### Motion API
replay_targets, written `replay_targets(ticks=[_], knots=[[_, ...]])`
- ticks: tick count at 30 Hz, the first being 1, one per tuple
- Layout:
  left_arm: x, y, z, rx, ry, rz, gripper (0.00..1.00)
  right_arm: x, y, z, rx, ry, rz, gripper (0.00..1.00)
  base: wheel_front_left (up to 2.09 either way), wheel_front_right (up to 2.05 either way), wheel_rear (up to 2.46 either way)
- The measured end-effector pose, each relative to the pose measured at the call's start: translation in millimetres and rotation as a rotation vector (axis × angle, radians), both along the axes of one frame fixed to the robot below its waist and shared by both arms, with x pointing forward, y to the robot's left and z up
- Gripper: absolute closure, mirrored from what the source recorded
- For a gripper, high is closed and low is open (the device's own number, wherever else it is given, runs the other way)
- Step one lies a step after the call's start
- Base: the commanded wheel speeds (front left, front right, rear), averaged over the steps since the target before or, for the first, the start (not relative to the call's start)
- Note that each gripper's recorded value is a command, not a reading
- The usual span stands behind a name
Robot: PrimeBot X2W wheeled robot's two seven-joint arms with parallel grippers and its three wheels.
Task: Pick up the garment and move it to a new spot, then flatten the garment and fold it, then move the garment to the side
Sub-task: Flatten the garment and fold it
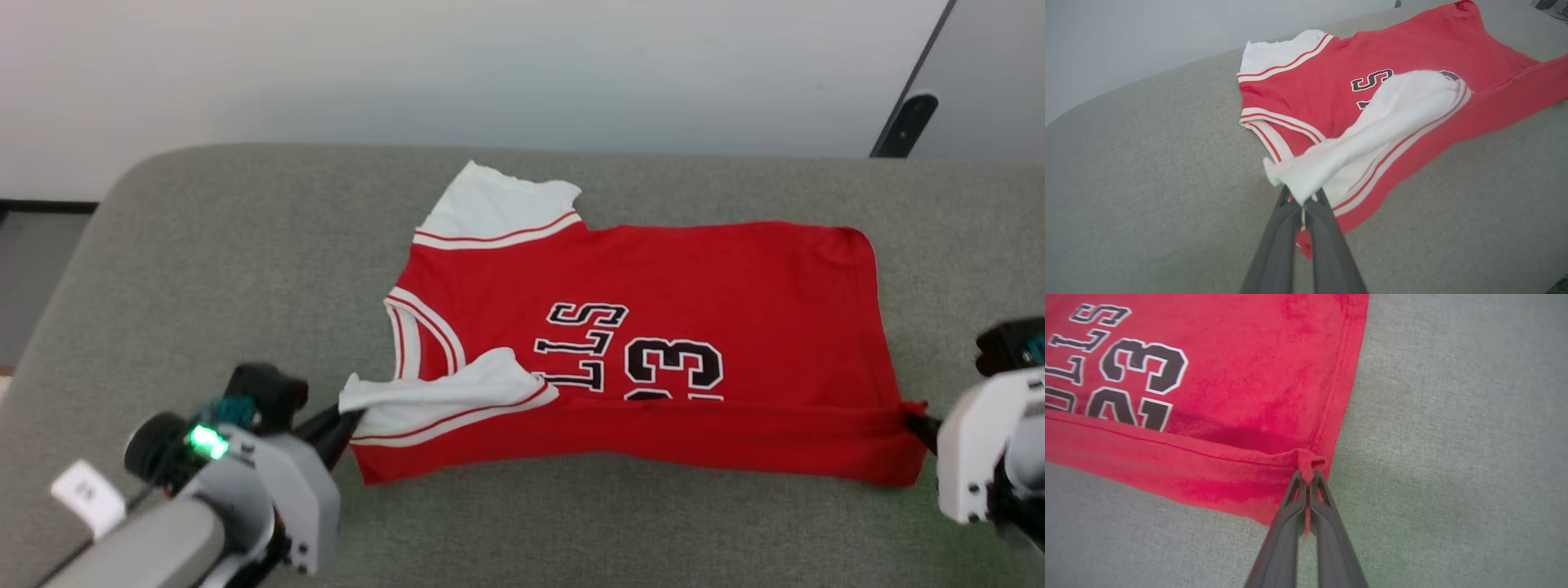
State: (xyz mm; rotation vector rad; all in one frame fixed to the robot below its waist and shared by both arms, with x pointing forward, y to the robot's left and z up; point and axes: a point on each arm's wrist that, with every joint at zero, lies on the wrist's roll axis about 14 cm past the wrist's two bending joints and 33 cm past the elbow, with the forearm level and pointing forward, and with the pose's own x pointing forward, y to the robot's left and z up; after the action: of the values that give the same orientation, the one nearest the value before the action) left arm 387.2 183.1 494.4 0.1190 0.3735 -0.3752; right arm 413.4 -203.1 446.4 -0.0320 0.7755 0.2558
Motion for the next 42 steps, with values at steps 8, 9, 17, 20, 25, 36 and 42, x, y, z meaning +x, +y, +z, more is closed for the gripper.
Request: replay_targets(ticks=[8,9,17,20,25,36,42], knots=[[31.3,-6.8,-39.5,0.006,0.227,-0.044,0.86,20.5,5.1,-19.2,-0.069,0.139,0.03,1.0,0.0,0.0,0.0],[34.0,-6.7,-44.4,0.003,0.262,-0.042,0.87,23.3,5.7,-20.4,-0.072,0.149,0.031,1.0,0.0,0.0,0.0],[45.1,-2.3,-82.1,-0.004,0.579,0.015,0.89,32.1,9.2,-37.9,-0.092,0.246,0.048,1.0,0.0,0.0,0.0],[47.3,-0.6,-91.0,0.019,0.675,0.032,0.86,34.3,9.5,-43.2,-0.099,0.271,0.052,1.0,0.0,0.0,0.0],[55.0,2.1,-97.2,0.043,0.769,0.075,0.63,38.9,9.8,-48.8,-0.108,0.306,0.054,1.0,0.0,0.0,0.0],[68.2,3.2,-84.5,0.049,0.743,0.1,0.0,42.6,18.9,-55.8,-0.12,0.37,0.056,1.0,0.0,0.0,0.0],[67.6,13.5,-58.1,0.083,0.665,0.115,0.0,36.8,21.8,-50.4,-0.133,0.362,0.058,1.0,0.0,0.0,0.0]])
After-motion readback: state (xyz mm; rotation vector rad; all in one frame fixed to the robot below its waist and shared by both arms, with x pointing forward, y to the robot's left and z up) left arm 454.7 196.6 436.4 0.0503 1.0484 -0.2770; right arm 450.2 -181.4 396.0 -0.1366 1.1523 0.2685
